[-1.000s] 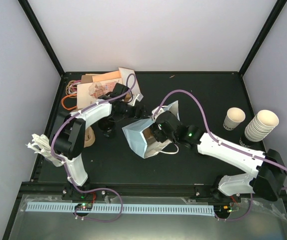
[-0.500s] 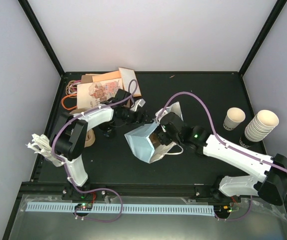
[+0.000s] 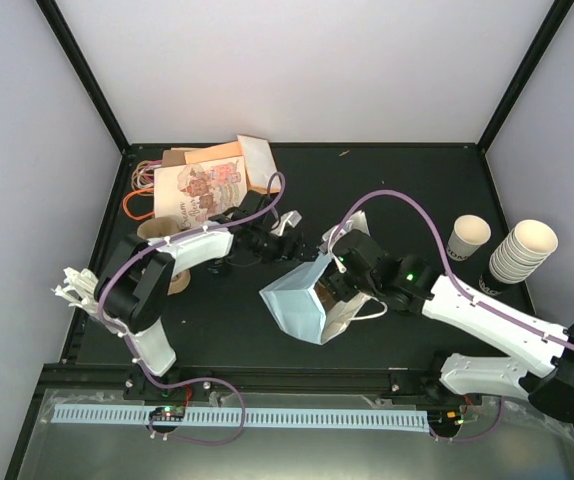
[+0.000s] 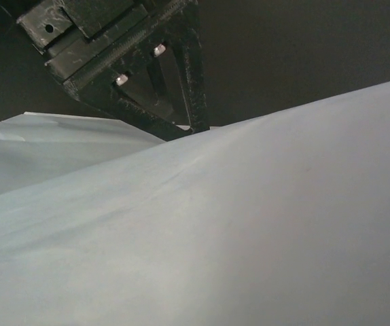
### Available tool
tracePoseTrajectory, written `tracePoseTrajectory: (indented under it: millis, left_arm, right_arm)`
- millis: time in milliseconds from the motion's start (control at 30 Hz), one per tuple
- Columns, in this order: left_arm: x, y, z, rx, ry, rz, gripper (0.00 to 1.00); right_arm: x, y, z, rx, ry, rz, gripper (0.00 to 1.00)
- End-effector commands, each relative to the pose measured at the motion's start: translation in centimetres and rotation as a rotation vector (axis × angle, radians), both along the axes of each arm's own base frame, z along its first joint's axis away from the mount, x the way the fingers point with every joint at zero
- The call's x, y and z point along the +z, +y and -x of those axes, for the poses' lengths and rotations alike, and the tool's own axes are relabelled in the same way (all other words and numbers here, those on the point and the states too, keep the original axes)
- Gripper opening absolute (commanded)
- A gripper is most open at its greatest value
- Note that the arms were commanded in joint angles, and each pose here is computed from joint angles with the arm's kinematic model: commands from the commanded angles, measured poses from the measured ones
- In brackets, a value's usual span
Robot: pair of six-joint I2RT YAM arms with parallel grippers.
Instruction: Pack the takeout coffee
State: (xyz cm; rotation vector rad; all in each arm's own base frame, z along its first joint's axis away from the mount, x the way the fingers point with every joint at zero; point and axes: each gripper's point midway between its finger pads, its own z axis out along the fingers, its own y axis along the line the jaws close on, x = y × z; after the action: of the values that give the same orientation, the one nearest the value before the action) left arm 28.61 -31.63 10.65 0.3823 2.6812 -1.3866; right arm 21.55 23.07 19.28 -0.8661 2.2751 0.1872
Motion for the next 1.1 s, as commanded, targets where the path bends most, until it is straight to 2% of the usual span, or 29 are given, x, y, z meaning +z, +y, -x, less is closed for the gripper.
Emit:
tracePoseTrajectory:
  millis: [0,567,1067]
  left_arm:
    - [2.6,-1.2,1.4,-0.018,-0.018,0.069,0.92]
    - [5.4,1.3,0.2,0.065,-0.132,-0.006,0.97]
    - [2.5,3.0,2.6,0.057,-0.071,-0.048,0.96]
  right_arm:
    - [0.4,-0.3,0.8,-0.001,0.026,-0.038,0.40]
    - [2.1,-1.7,0.9,-0.076,0.042,-0.023,0.41]
    - [4.7,-1.6,1.2,-0.168,0.118,-0.060,0.41]
